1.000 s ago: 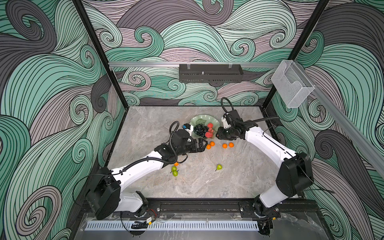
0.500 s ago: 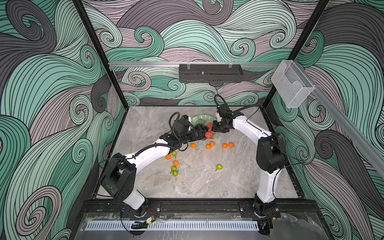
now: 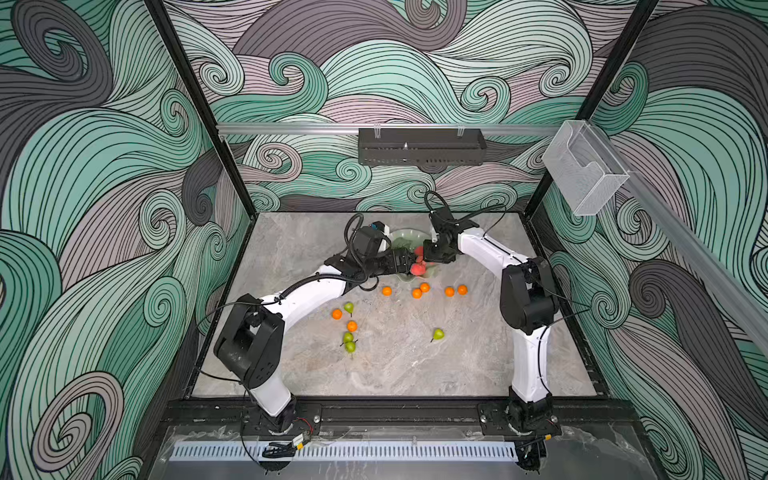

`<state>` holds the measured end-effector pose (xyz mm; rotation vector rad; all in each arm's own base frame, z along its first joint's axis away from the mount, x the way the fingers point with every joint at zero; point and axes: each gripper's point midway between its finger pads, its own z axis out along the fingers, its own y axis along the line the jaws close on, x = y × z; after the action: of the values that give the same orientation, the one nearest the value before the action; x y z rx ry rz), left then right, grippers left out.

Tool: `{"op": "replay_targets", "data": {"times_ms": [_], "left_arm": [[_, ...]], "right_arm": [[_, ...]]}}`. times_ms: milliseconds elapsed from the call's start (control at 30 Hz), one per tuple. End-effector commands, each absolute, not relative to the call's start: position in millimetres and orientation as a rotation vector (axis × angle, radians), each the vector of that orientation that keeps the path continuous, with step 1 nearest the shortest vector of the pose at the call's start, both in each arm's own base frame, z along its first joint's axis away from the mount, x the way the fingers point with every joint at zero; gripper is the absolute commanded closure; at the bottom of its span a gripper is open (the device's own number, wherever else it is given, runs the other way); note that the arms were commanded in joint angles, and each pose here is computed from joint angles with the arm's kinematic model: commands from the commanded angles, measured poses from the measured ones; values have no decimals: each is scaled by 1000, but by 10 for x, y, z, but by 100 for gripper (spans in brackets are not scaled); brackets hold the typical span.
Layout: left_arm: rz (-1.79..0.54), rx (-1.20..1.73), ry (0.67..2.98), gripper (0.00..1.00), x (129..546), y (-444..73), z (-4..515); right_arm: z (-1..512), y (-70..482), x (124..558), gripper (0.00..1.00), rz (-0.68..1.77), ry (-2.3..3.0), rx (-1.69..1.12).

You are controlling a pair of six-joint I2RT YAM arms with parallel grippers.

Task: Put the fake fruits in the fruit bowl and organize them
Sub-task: 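Carry the peach to the green bowl and open the right gripper, then move right gripper down to the orange kumquats in front of the bowl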

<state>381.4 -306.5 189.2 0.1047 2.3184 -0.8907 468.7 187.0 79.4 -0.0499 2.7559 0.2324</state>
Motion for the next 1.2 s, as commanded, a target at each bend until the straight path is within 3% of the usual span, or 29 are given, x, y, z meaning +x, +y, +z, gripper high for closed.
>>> {"op": "replay_targets", "data": {"times_ms": [0, 433, 767, 1167], "left_arm": [[-911, 166, 2320, 1, 3815, -3131, 1929], [-925, 191, 2341, 2, 3719, -3118, 1893], [-860, 229, 2357, 1, 3534, -3013, 2004], [-846, 326, 2409, 2, 2906, -3000, 1869]], "right_arm": [[805, 1781, 4747, 58, 171, 2749, -36], [914, 1785, 4733, 48, 182, 2735, -48], [1287, 1748, 4639, 44, 203, 2683, -47], [1353, 1387, 3777, 45, 192, 2692, 83]]}}
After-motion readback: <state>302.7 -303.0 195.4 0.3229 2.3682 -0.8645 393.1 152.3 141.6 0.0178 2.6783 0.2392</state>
